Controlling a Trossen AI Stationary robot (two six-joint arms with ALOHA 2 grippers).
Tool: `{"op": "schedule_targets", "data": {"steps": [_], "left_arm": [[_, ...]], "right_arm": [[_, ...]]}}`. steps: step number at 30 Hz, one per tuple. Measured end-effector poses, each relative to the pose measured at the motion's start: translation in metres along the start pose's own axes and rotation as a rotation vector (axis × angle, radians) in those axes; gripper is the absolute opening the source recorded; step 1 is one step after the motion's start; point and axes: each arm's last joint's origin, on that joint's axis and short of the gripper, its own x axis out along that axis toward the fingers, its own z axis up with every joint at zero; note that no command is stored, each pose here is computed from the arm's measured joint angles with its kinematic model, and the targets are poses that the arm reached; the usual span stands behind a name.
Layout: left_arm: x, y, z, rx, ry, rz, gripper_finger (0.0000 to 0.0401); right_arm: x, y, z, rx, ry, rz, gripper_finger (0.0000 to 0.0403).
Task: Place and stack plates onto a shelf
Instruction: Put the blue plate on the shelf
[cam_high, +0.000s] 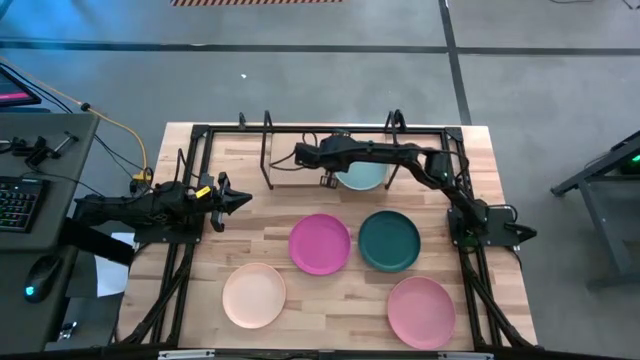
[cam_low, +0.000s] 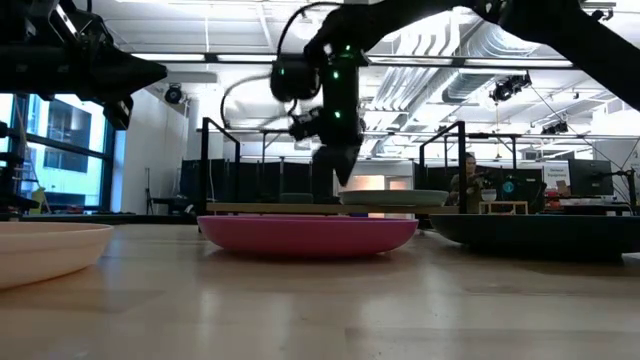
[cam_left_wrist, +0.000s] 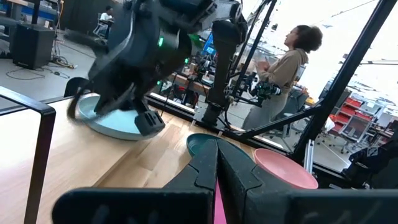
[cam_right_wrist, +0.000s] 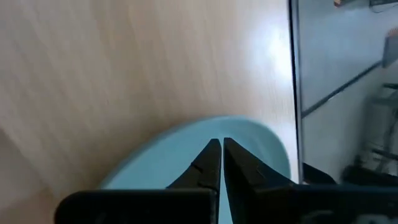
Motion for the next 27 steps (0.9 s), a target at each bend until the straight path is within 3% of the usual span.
{"op": "schedule_targets", "data": {"steps": [5,10,22,27], "left_arm": [[0.000,0.000,0.000,0.000,0.000,0.000,0.0001],[0.000,0.000,0.000,0.000,0.000,0.000,0.0001],[0.000,0.000,0.000,0.000,0.000,0.000,0.0001],[0.000,0.000,0.000,0.000,0.000,0.000,0.0001]], "right_arm": [[-0.028,0.006,0.011,0.058,-0.187,0.132,0.0000],[-0.024,0.021,0.007,-0.036,-0.179,0.199,0.0000],[0.005,0.030,-0.013,-0.119,-0.033,0.169,0.0000],[0.014,0.021,-0.016,-0.129,-0.007,0.050,0.0000]]}}
